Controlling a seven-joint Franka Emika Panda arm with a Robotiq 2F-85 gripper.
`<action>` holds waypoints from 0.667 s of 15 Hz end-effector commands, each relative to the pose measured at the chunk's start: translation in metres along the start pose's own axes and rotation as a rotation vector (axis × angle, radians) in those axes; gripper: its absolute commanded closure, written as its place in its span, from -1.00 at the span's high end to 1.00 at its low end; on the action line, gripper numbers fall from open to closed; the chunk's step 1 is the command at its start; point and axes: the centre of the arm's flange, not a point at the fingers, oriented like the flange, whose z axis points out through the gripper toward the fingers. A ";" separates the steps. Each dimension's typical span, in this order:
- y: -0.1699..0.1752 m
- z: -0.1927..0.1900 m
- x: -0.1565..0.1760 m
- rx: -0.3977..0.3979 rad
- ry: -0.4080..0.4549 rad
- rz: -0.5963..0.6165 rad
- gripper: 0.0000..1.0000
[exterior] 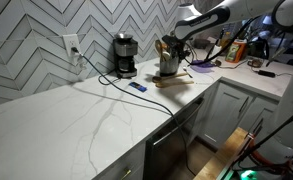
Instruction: Pull the utensil holding bucket slightly backwards
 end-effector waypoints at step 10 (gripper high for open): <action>0.016 -0.107 0.053 0.125 -0.041 -0.280 1.00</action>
